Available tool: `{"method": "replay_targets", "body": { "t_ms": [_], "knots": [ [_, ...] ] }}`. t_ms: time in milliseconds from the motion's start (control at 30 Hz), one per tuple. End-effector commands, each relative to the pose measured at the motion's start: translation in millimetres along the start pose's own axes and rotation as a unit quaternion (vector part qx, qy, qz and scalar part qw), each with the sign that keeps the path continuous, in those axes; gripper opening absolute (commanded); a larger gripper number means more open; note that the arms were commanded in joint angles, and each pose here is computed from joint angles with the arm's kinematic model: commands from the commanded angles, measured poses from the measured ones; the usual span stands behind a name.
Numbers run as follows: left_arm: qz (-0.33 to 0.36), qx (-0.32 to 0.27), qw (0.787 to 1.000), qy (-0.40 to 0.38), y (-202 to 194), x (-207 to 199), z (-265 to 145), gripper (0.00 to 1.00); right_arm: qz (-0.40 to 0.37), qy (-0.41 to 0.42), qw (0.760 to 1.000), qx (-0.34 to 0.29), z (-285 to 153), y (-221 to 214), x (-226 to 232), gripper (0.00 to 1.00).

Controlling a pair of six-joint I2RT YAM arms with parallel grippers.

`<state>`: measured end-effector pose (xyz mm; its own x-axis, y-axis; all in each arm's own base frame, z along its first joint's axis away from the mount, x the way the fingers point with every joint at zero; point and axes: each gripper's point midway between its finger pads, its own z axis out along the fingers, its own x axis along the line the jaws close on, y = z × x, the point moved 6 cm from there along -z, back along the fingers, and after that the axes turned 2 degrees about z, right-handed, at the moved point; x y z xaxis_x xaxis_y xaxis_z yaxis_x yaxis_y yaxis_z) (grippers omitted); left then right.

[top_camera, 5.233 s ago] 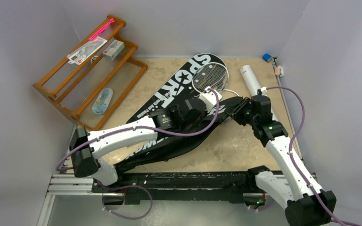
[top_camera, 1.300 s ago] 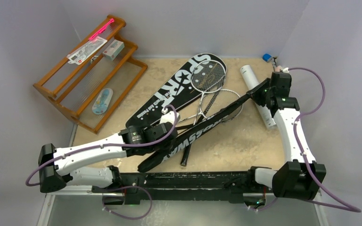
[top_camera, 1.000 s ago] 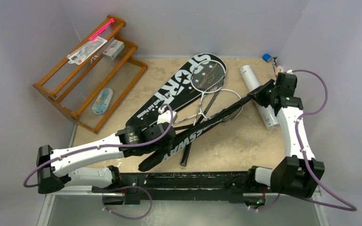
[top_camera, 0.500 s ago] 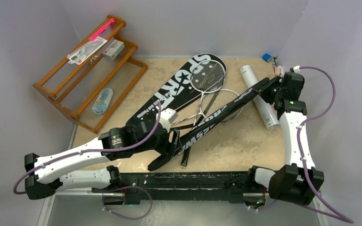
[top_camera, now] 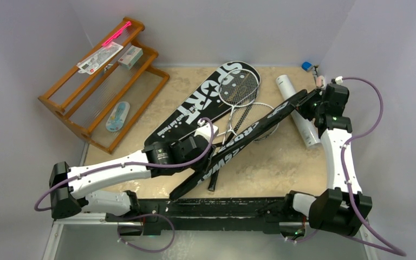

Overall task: Pack up the badminton gear
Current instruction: Zip the racket bag at the center of the board.

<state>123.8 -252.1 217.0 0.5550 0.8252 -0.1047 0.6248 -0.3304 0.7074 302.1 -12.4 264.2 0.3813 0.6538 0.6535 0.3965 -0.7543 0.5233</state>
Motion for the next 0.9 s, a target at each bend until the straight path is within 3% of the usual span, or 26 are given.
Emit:
{"method": "replay_targets", "body": {
  "t_ms": [0, 200, 367, 467, 567, 767, 867],
  "knots": [
    [-0.009, -0.040, 0.999, 0.012, 22.8, -1.1, -6.1, 0.42, -0.022, 0.038, 0.999, -0.013, -5.5, 5.1, 10.7, 0.21],
    [-0.022, -0.002, 0.998, -0.052, 14.8, -11.7, 3.9, 0.42, -0.019, 0.038, 0.999, -0.011, -4.9, 4.7, 10.6, 0.21],
    [-0.029, 0.018, 0.998, -0.050, 9.9, -10.9, 11.7, 0.37, -0.017, 0.041, 0.999, -0.009, -6.2, 3.5, 11.1, 0.21],
    [-0.032, 0.023, 0.998, -0.039, 8.8, -7.6, 13.2, 0.26, -0.015, 0.040, 0.999, -0.010, -7.0, 3.4, 11.0, 0.21],
    [-0.034, 0.023, 0.999, -0.032, 9.7, -5.4, 10.6, 0.01, -0.013, 0.038, 0.999, -0.012, -7.5, 4.1, 10.9, 0.21],
    [-0.033, 0.007, 0.999, -0.038, 22.4, -0.9, -17.5, 0.00, -0.007, 0.018, 1.000, -0.024, -6.0, 8.3, 8.0, 0.21],
    [-0.031, -0.028, 0.996, -0.079, 38.0, -2.8, -47.7, 0.00, -0.007, 0.015, 1.000, -0.024, -7.1, 6.7, 6.5, 0.20]
  ]
}}
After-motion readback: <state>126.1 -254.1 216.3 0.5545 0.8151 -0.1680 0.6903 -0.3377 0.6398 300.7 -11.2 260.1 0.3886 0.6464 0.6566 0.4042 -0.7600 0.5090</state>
